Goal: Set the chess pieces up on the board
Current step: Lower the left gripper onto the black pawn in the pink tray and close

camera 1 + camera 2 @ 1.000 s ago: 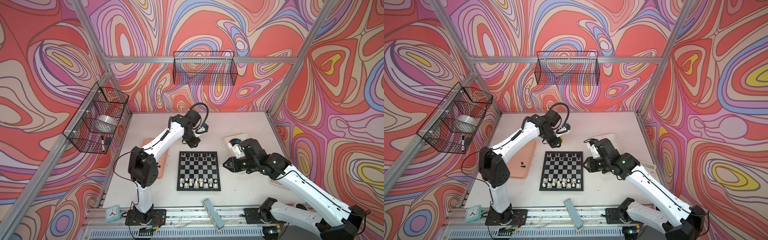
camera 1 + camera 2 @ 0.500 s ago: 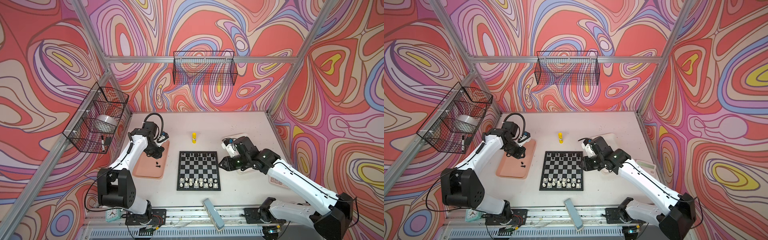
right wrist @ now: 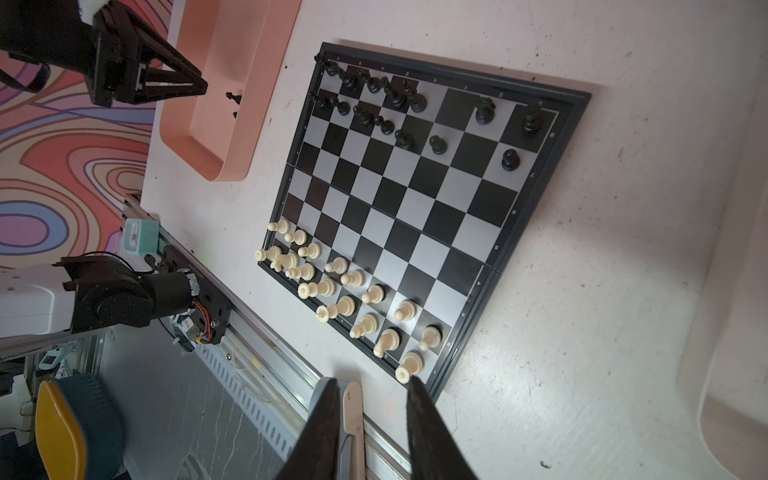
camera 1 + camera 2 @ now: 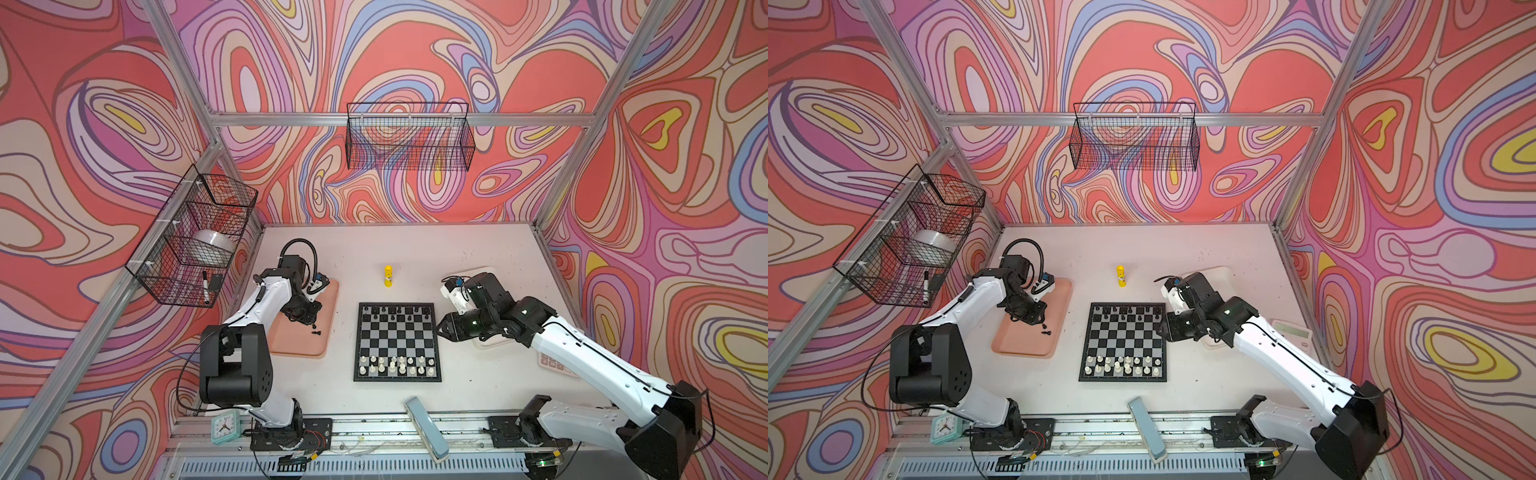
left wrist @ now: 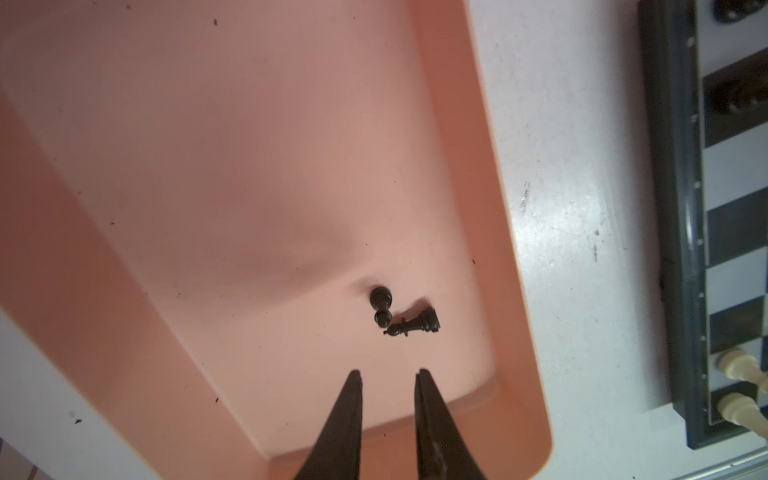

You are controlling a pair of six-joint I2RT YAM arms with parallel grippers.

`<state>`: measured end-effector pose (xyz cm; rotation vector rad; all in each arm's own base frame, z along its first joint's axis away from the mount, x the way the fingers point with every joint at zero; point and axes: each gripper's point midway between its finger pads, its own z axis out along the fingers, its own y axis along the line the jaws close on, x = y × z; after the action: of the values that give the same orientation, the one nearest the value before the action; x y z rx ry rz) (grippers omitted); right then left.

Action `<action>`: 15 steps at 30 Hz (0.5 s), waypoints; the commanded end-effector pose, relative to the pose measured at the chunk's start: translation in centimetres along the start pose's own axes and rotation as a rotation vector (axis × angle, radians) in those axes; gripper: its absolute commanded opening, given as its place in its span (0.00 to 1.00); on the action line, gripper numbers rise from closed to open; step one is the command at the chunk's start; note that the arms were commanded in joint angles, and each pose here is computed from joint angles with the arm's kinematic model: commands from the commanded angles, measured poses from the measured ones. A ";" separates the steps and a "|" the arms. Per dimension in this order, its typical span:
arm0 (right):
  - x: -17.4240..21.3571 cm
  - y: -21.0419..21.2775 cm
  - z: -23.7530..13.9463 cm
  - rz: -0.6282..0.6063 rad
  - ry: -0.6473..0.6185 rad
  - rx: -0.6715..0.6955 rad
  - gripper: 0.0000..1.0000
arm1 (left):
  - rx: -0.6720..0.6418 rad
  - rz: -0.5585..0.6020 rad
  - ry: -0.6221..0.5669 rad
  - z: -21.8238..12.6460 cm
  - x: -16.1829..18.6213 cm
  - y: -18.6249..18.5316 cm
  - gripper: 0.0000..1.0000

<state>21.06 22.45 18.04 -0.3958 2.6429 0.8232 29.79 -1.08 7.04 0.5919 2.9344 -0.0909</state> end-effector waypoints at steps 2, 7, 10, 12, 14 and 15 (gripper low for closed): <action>0.1 0.0 -0.1 -0.003 -0.012 -0.006 0.28 | 0.003 -0.004 0.010 1.2 -0.1 0.4 0.25; 0.1 -0.1 -0.3 -0.005 -0.017 -0.003 0.28 | 0.001 -0.001 0.023 2.1 0.1 0.5 0.29; 0.2 -0.2 -0.2 0.000 -0.015 -0.001 0.28 | -0.007 0.000 0.027 2.4 0.2 0.7 0.32; 0.2 -0.2 -0.2 -0.001 -0.015 -0.001 0.28 | -0.003 0.000 0.030 2.6 0.3 0.6 0.34; 0.2 -0.2 -0.1 -0.001 -0.014 -0.001 0.28 | -0.008 0.002 0.031 2.7 0.4 0.7 0.34; 0.3 -0.2 -0.1 -0.002 -0.013 -0.001 0.28 | -0.007 0.004 0.031 2.7 0.4 0.7 0.35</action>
<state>20.86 22.29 17.94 -0.3952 2.6418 0.8233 30.33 -0.92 4.95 0.5925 2.9483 -0.0834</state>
